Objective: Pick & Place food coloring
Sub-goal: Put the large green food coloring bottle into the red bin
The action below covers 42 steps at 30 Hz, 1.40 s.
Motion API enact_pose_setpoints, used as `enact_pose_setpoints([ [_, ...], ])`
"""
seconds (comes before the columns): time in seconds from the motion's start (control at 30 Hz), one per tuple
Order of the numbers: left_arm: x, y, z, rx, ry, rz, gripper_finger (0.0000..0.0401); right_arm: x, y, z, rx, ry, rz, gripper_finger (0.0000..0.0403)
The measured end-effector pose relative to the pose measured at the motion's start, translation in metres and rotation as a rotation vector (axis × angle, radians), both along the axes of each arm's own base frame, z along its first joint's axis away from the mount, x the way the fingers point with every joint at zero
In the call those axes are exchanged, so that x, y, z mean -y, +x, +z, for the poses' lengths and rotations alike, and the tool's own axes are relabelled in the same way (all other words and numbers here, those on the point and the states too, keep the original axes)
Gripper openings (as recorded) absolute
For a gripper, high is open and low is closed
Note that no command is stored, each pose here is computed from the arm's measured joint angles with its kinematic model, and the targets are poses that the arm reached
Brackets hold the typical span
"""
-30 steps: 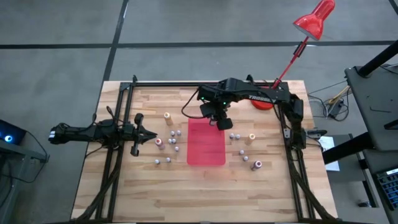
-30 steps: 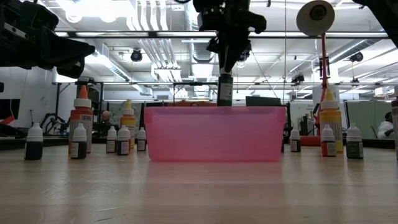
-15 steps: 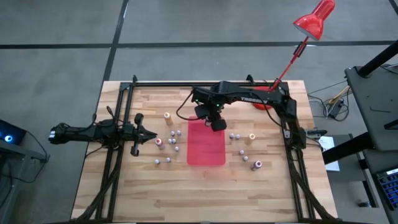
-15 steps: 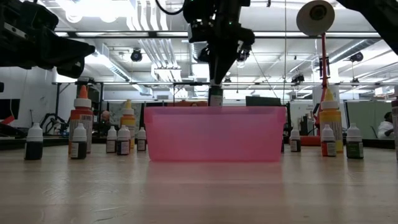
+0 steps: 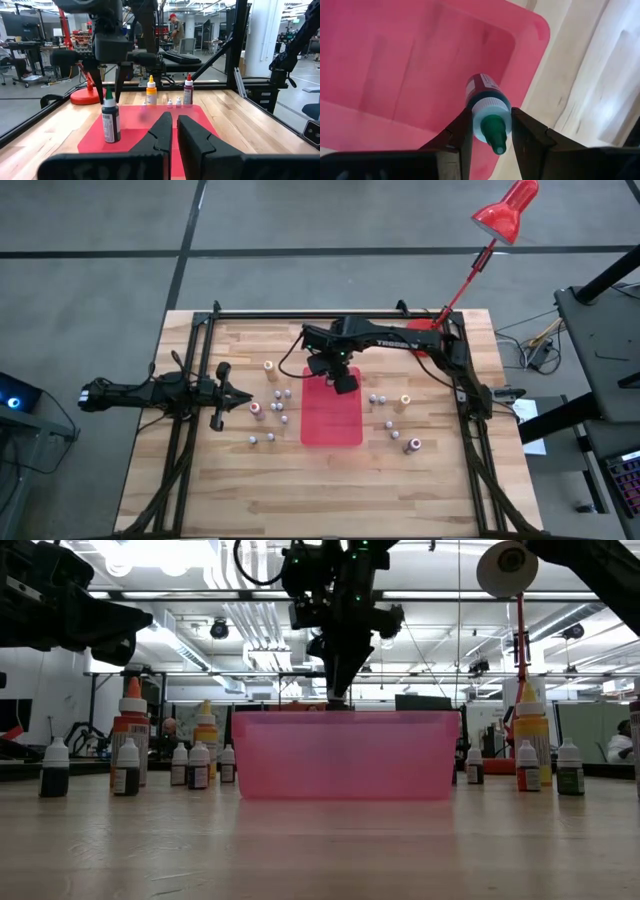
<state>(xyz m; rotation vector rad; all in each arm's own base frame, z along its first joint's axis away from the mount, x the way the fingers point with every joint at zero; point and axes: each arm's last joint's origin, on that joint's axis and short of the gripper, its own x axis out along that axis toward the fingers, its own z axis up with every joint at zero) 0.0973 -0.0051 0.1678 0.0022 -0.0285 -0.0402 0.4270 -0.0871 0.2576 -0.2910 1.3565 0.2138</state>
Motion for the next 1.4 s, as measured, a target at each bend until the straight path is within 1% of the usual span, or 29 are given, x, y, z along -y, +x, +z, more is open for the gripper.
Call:
enact_pose_setpoints([
  [0.37, 0.000, 0.000, 0.000, 0.000, 0.000, -0.001, 0.0003, 0.005, 0.005, -0.003, 0.036, -0.009, 0.001, 0.0098],
  [0.63, 0.000, 0.000, 0.000, 0.000, 0.000, 0.000, 0.0003, 0.007, 0.003, -0.010, 0.016, -0.009, 0.013, 0.0098],
  [1.23, 0.000, 0.000, 0.000, 0.000, 0.000, 0.000, 0.0003, 0.010, 0.005, -0.020, 0.039, -0.021, 0.052, 0.0098],
  [1.4, 0.000, 0.000, 0.000, 0.000, 0.000, 0.000, 0.0003, 0.010, 0.004, -0.026, 0.023, -0.016, 0.053, 0.0104],
])
